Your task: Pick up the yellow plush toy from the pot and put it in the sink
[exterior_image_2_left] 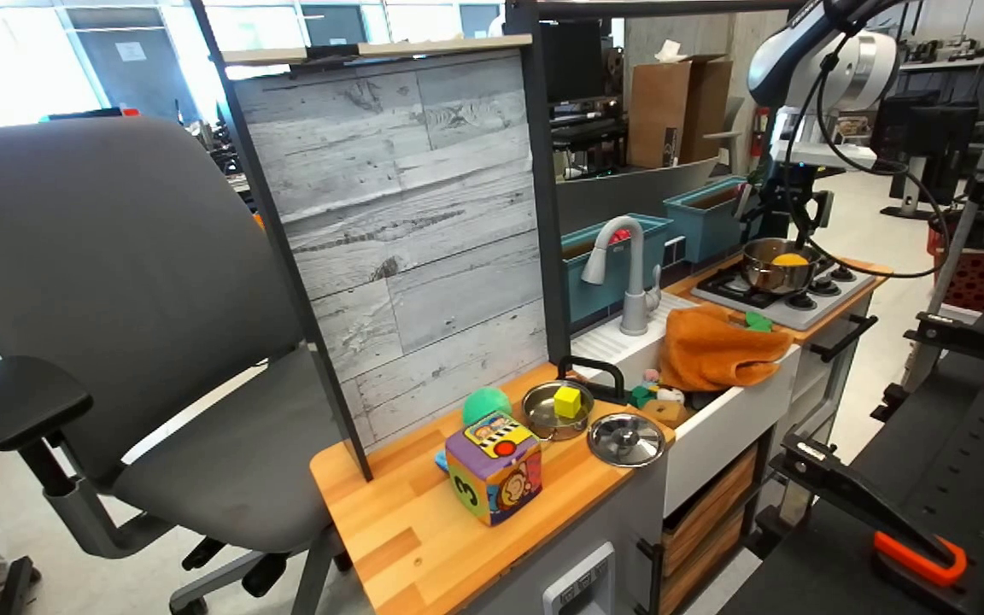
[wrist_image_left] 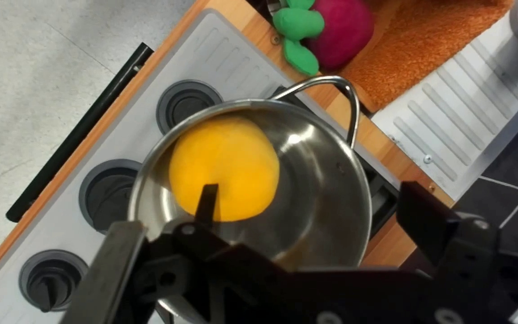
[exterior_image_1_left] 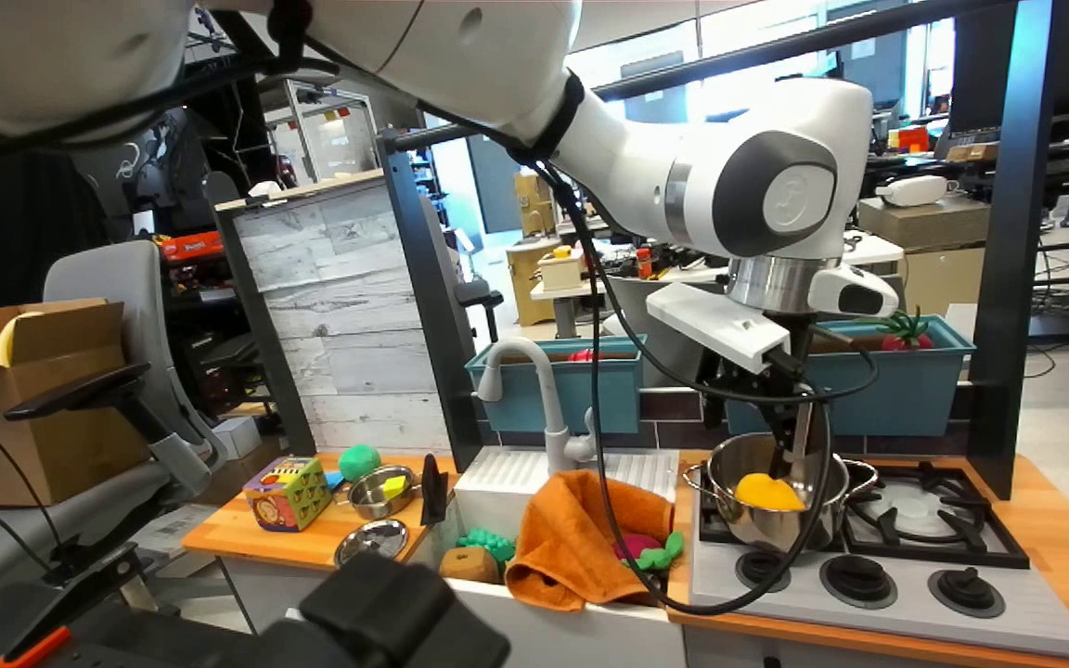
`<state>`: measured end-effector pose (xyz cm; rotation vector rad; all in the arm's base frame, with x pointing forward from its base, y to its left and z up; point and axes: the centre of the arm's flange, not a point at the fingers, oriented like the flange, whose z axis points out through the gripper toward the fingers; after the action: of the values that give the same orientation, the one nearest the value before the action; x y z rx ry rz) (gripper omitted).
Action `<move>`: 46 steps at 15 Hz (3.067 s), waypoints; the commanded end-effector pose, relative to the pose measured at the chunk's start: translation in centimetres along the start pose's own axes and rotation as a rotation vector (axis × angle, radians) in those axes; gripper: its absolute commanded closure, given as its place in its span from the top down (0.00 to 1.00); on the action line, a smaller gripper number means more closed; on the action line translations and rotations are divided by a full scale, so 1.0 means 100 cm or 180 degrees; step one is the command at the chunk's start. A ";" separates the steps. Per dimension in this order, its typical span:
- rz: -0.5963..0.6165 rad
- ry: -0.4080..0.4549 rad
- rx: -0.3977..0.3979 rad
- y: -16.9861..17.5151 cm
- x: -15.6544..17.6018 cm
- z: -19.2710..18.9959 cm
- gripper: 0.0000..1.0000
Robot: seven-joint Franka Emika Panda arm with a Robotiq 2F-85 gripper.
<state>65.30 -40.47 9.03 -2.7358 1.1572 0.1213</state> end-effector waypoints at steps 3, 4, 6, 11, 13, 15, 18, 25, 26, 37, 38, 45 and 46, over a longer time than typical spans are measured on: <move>0.0028 -0.0144 -0.0210 0.008 0.013 -0.019 1.00; 0.0036 -0.0199 -0.0247 0.009 0.014 -0.016 1.00; 0.0046 -0.0360 -0.0329 0.008 0.016 -0.010 1.00; 0.0187 -0.0482 -0.0474 0.008 0.017 0.004 1.00; 0.0256 -0.0413 -0.0465 0.007 0.021 0.007 1.00; 0.0306 -0.0360 -0.0476 0.006 0.023 0.008 1.00; 0.0361 -0.0283 -0.0500 0.004 0.026 0.008 1.00; 0.0451 -0.0193 -0.0551 0.004 0.035 0.019 1.00; 0.0459 -0.0180 -0.0534 0.003 0.035 0.022 1.00; 0.0457 -0.0065 -0.0522 -0.001 0.037 0.013 0.23; 0.0464 -0.0054 -0.0525 -0.001 0.038 0.012 0.15; 0.0523 -0.0019 -0.0615 0.002 0.038 0.009 0.00; 0.0505 -0.0038 -0.0617 0.003 0.036 0.007 0.00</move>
<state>65.63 -41.16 8.17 -2.7900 1.4190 0.2839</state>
